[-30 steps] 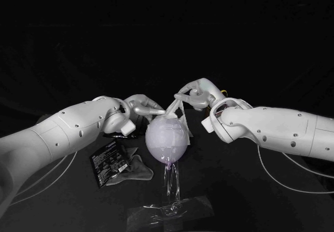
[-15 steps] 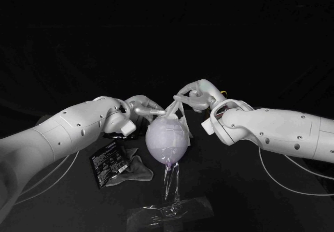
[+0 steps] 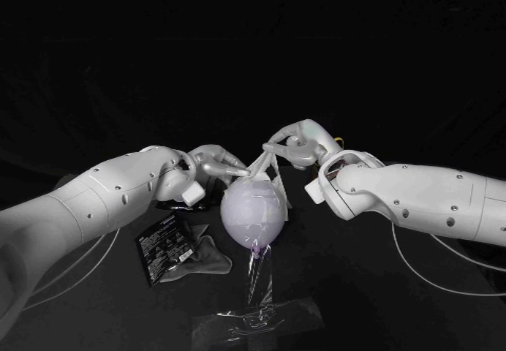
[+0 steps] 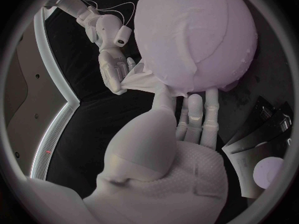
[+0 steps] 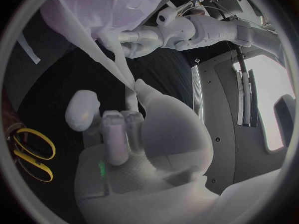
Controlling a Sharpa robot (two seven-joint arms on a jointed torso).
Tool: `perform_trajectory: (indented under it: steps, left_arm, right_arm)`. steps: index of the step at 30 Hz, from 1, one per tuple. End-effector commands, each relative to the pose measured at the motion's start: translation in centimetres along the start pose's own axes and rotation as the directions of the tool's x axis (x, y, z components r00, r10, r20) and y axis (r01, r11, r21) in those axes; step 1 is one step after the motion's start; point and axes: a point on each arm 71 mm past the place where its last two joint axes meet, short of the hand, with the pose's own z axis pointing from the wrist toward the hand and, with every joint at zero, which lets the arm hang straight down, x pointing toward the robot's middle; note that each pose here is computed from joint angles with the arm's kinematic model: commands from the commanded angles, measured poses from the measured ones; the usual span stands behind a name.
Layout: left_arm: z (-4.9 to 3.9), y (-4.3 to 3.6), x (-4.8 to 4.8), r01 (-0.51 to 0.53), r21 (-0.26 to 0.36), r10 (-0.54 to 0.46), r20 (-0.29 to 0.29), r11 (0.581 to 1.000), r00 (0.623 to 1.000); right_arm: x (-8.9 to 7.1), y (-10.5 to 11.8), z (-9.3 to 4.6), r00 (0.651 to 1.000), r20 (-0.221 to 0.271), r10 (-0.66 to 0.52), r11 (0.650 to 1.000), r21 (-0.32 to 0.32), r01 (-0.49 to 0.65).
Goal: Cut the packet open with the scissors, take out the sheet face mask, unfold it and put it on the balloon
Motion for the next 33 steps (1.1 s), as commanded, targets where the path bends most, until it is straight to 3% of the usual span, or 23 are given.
perform_trajectory:
  steps: [1, 18, 23, 33]
  left_arm:
    - [0.02, -0.33, 0.07, 0.041, 0.044, -0.041, -0.004, 0.998, 0.999]
    - [-0.85, -0.05, -0.87, 0.070, 0.065, -0.073, 0.043, 0.995, 0.996]
    - [-1.07, -0.40, -0.79, 0.072, 0.072, -0.074, 0.039, 0.995, 0.996]
    - [-2.30, -2.00, -1.40, 0.041, 0.075, -0.043, 0.022, 0.996, 0.999]
  right_arm:
    - [-0.2, 0.1, 0.1, 1.000, 0.008, -0.009, 1.000, -0.016, 0.009]
    - [-0.7, -0.8, 0.8, 1.000, 0.015, -0.027, 1.000, 0.015, 0.026]
    - [-0.6, -0.9, 1.0, 0.999, 0.011, -0.033, 0.999, 0.023, 0.032]
    - [-0.8, -1.2, 1.3, 0.998, 0.024, -0.050, 0.998, 0.027, 0.049]
